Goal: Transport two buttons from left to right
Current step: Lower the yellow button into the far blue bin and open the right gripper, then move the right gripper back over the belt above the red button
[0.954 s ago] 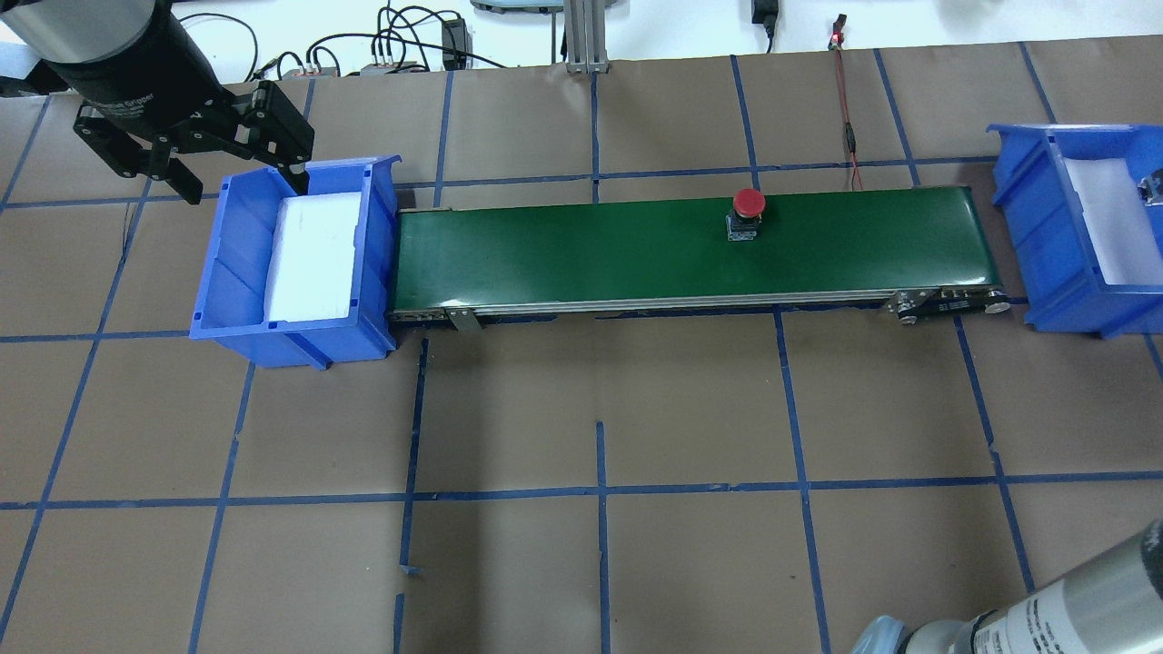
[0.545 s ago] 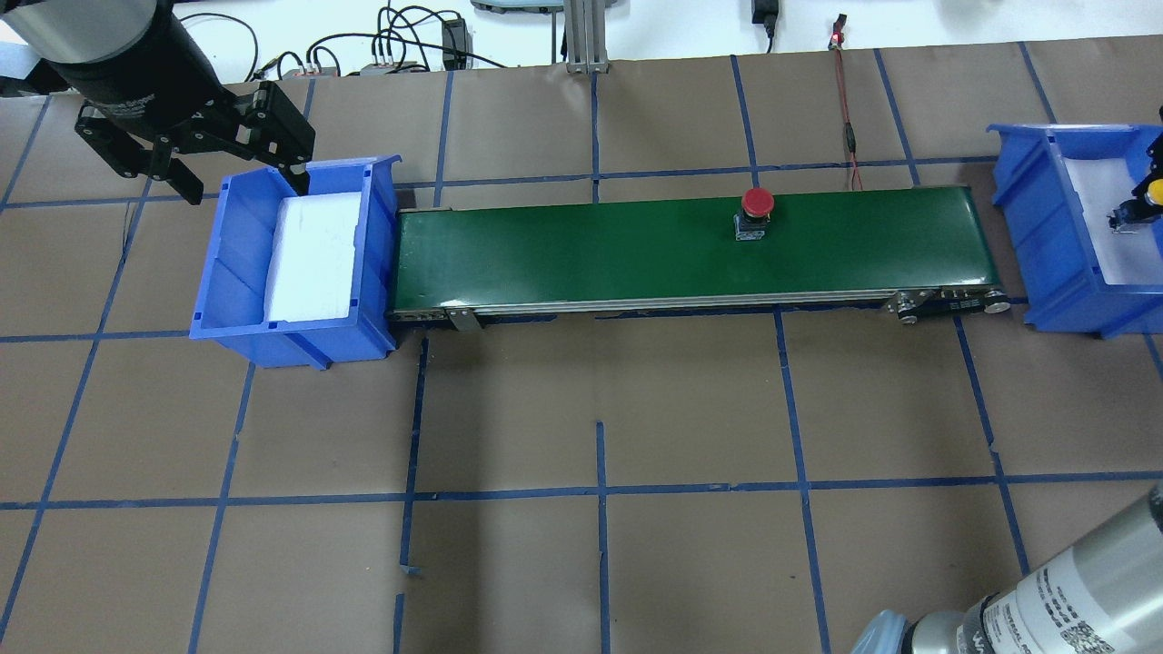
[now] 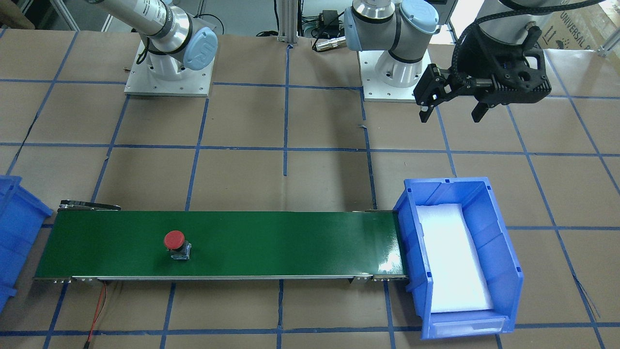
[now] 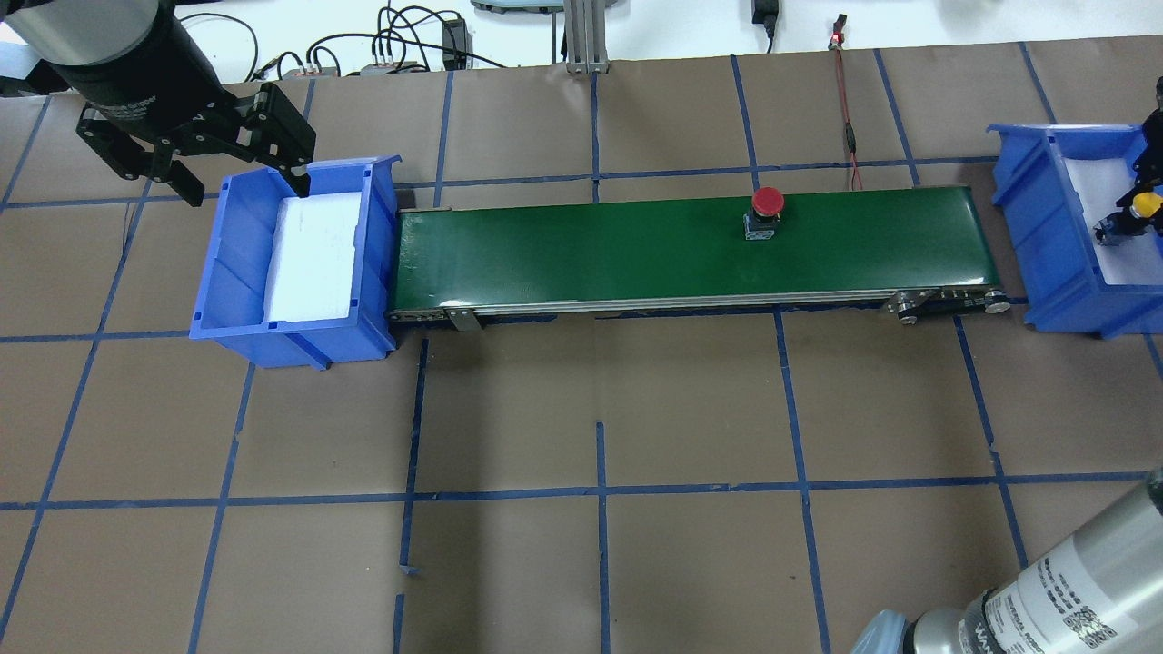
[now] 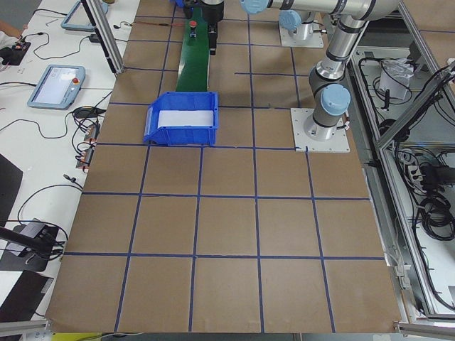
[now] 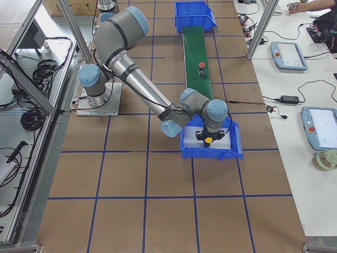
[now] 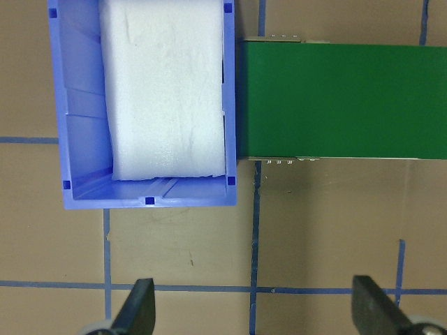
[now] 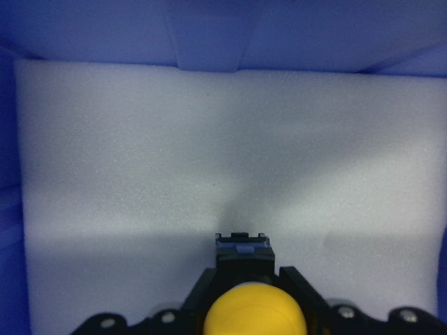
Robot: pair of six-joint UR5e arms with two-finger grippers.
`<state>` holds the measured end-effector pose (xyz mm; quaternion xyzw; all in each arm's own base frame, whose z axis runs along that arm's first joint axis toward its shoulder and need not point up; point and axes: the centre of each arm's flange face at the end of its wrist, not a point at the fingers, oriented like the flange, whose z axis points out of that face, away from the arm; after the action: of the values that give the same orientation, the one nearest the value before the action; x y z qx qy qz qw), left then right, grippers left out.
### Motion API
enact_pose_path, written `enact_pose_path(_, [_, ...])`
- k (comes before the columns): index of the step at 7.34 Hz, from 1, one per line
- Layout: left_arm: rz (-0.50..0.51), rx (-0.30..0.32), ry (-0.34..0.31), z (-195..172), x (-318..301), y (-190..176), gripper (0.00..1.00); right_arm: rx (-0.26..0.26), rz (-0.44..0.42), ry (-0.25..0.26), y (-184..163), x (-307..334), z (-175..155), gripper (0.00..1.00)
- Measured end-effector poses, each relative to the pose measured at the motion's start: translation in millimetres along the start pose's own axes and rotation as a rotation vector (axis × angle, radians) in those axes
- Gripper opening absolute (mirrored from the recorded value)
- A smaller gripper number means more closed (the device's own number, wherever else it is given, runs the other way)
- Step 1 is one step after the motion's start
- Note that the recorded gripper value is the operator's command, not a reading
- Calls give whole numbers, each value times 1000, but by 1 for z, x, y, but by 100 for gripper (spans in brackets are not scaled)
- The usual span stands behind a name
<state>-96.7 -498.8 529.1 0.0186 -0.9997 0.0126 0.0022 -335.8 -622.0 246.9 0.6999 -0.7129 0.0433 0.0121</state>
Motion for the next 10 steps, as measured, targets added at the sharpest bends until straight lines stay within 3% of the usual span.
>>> enact_pose_path(2, [0,-1,0,0,0,0,100,-13,0,10,2,4,-11,100])
enact_pose_path(4, [0,7,0,-3,0,-1,100,-19,0,18,-12,10,-47,99])
enact_pose_path(5, [1,12,0,-6,0,0,100,-32,-5,23,-37,14,-77,98])
enact_pose_path(7, [2,14,0,-7,0,0,100,-78,-63,24,-117,26,-119,95])
enact_pose_path(10, [1,9,0,-4,0,1,100,-73,-152,10,-230,41,-112,95])
